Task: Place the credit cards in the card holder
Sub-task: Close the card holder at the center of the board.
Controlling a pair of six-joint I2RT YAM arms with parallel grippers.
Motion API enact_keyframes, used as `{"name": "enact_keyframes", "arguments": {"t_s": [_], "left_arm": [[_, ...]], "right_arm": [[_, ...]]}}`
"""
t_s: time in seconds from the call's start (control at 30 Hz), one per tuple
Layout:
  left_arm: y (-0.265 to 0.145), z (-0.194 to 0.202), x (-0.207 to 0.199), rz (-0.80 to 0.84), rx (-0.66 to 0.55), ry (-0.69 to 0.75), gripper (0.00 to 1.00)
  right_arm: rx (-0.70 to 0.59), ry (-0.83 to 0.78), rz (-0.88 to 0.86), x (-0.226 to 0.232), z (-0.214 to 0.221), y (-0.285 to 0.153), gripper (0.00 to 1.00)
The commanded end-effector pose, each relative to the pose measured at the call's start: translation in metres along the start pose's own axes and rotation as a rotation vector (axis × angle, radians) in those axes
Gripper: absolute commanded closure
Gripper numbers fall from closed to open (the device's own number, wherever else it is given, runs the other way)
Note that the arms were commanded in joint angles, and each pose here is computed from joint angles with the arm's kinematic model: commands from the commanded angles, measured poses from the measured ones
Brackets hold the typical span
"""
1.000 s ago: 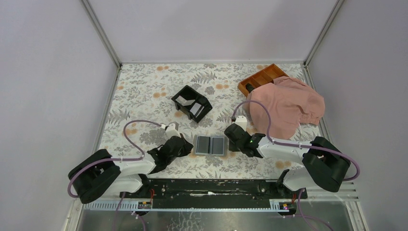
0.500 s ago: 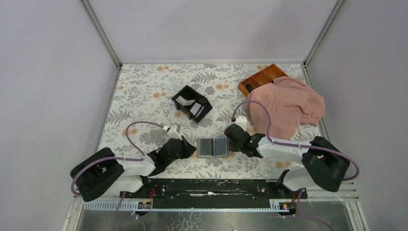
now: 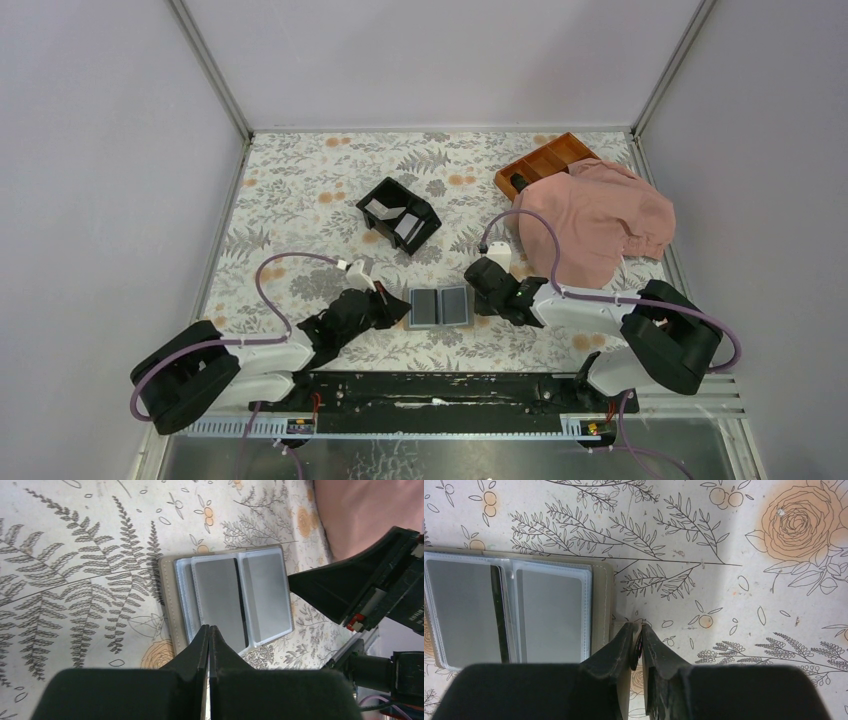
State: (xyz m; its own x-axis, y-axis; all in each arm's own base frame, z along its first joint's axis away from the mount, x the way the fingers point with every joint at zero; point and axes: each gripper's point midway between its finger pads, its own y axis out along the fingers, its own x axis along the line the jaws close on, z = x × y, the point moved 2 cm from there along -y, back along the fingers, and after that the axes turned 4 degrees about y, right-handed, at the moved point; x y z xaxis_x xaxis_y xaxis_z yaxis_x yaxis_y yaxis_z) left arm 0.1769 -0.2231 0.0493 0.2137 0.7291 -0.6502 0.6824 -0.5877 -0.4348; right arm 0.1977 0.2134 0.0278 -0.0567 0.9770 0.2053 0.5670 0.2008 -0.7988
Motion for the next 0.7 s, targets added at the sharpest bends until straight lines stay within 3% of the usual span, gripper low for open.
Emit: {"name": "enact_keyframes", "arguments": {"t_s": [0.0,0.17,0.3,0.4,0.67], "left_arm": [[-0.001,-0.004,0.008,-0.052,-0.024,0.023,1.00],[-0.010,-0.009,0.023,-0.131,-0.051,0.059,0.95],[-0.009,-0.007,0.025,-0.147,-0.034,0.078,0.67],[-0.006,-0.003,0.023,-0.135,-0.005,0.088,0.56],[0.007,0.005,0.017,-0.098,0.045,0.110,0.46]], "right_arm": [[-0.027,0.011,-0.029,0.011,-0.010,-0.003,0.82],[-0.024,0.007,-0.030,0.011,-0.009,-0.002,0.81],[-0.022,0.007,-0.034,0.013,-0.009,-0.001,0.79],[-0.020,0.004,-0.032,0.013,-0.009,-0.001,0.78],[-0.017,-0.002,-0.029,0.012,-0.009,-0.002,0.77]]}}
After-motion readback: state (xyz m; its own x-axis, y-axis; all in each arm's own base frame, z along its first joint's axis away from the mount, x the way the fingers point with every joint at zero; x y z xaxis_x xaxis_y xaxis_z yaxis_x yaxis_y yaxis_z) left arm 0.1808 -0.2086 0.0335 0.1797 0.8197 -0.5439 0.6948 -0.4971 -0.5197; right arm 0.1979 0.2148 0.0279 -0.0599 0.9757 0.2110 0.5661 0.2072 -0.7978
